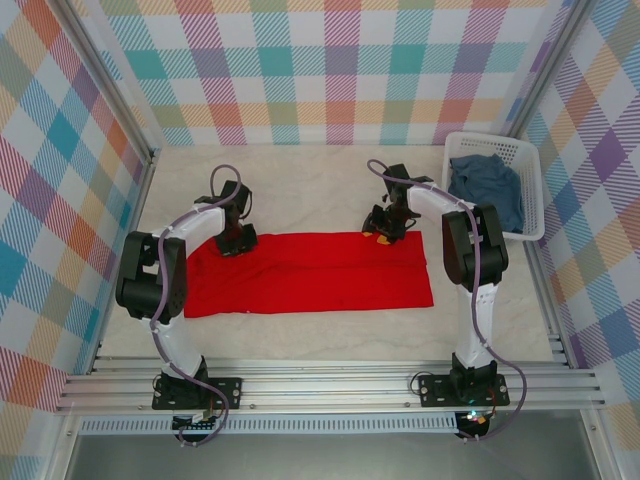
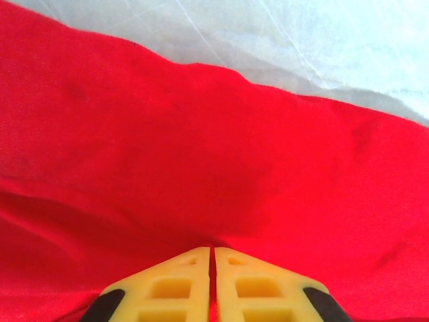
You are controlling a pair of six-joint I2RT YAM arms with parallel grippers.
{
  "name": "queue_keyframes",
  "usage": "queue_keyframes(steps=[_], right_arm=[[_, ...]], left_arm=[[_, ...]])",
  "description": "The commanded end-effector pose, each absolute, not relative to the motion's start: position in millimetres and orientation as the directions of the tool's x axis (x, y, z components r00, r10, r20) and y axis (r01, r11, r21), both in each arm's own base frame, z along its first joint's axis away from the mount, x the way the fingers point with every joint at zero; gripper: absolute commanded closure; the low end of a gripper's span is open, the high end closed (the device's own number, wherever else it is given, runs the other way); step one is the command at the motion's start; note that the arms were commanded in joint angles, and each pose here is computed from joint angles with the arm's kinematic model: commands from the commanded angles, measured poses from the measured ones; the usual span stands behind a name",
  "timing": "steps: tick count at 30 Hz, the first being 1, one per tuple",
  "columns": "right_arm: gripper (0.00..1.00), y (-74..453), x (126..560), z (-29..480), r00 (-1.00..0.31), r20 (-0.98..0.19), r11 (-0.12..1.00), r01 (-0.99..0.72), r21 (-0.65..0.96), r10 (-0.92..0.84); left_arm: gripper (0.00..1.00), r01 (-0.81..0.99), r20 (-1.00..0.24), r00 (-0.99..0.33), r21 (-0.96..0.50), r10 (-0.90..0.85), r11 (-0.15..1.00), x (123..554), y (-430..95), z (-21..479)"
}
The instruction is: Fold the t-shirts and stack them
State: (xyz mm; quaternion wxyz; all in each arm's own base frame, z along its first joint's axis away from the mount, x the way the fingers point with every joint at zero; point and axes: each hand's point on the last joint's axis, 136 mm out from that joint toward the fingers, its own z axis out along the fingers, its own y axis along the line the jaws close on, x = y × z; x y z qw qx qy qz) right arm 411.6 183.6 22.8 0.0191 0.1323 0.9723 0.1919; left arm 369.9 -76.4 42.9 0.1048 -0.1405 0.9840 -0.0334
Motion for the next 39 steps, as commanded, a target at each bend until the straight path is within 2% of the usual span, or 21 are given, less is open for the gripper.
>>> queue_keyframes(steps=[1, 4, 8, 15, 24, 27, 30, 39], right_arm=[[0.57, 168, 395, -9, -0.956, 0.089, 0.915, 0.292, 0.279, 0.278], [0.57, 168, 395, -9, -0.956, 0.09, 0.915, 0.292, 0.279, 0.278], [0.57, 168, 396, -8, -0.957, 0.088, 0.915, 0.291, 0.278, 0.277], [0.57, 170, 396, -9, -0.956, 0.095, 0.914, 0.292, 0.282, 0.276], [0.57, 169, 396, -9, -0.956, 0.099, 0.915, 0.294, 0.278, 0.277], [0.57, 169, 395, -9, -0.956, 0.099, 0.915, 0.293, 0.276, 0.276], [0.57, 169, 395, -10, -0.957, 0.1, 0.917, 0.291, 0.273, 0.274], [0.57, 168, 394, -11, -0.955, 0.106, 0.917, 0.296, 0.268, 0.278]], left_arm=[[0.96, -0.234, -0.218, -0.943, -0.094, -0.249, 0.968, 366, -82, 56], [1.0, -0.22, -0.239, -0.942, -0.097, -0.237, 0.971, 362, -85, 70], [1.0, -0.224, -0.215, -0.945, -0.119, -0.246, 0.967, 343, -93, 80], [1.0, -0.283, -0.121, -0.947, -0.127, -0.298, 0.951, 294, -104, 69], [1.0, -0.343, -0.066, -0.933, -0.121, -0.353, 0.931, 259, -110, 58], [0.97, -0.378, -0.045, -0.921, -0.128, -0.386, 0.917, 251, -113, 56], [0.88, -0.432, -0.004, -0.9, -0.142, -0.437, 0.891, 243, -120, 51], [0.86, -0.495, 0.075, -0.868, -0.161, -0.49, 0.854, 231, -133, 53]])
